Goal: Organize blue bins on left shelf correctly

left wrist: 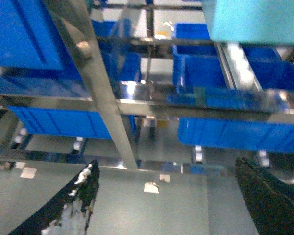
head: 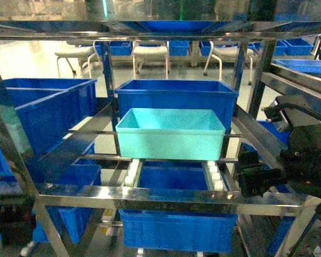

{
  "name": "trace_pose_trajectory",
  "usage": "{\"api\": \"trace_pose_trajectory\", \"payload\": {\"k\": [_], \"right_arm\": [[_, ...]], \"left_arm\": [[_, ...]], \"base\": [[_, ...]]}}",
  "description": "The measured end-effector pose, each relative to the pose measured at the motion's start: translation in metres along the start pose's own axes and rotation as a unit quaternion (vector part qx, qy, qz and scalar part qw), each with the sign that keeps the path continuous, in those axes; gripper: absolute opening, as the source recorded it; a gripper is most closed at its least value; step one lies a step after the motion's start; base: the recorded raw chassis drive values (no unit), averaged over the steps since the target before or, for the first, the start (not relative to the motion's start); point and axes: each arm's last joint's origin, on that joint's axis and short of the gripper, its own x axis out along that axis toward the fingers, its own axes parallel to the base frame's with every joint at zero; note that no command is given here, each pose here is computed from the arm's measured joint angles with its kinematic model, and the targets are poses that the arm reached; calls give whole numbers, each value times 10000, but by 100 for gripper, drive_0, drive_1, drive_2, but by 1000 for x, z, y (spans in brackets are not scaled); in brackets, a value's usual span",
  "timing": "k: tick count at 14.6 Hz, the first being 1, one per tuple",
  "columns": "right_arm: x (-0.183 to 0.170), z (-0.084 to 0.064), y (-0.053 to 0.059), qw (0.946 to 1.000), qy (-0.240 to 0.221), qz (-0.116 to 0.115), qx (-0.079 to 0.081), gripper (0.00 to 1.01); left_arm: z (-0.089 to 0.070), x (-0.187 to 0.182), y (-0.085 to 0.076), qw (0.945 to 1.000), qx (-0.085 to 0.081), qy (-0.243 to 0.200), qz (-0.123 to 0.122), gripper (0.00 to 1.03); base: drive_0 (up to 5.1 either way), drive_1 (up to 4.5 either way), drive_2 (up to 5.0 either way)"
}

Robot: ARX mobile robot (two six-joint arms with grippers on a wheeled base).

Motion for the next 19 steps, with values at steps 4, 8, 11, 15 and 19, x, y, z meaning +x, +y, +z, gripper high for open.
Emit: {"api": "trace_pose_trajectory", "payload": {"k": [4,8,11,15,19], "right_arm": [[-24,-36,-9,9930,-595,-1024,-3,71],[-55,-41,-18,9837,-1230,-1310,120,54],[-104,-18,-24,9648,-2260,-1330,198,21],[-132,-33,-24,9662,-2233,-1275,174,2],[-176,-34,-30,9539,-2734,-1232,151,2]], "left_arm": [[-37,-24,5,9985,157,422,-308,65],[-10,-38,11,9969,20,-687,-377,49],[8,-63,18,9880,-77,-1483,-422,16],[38,-87,20,9609,-121,-2734,-410,2],[47,-116,22,9539,-127,-2968,-416,2]], "base": [[0,0,0],[0,0,0],[0,0,0],[0,0,0],[0,0,0]]}}
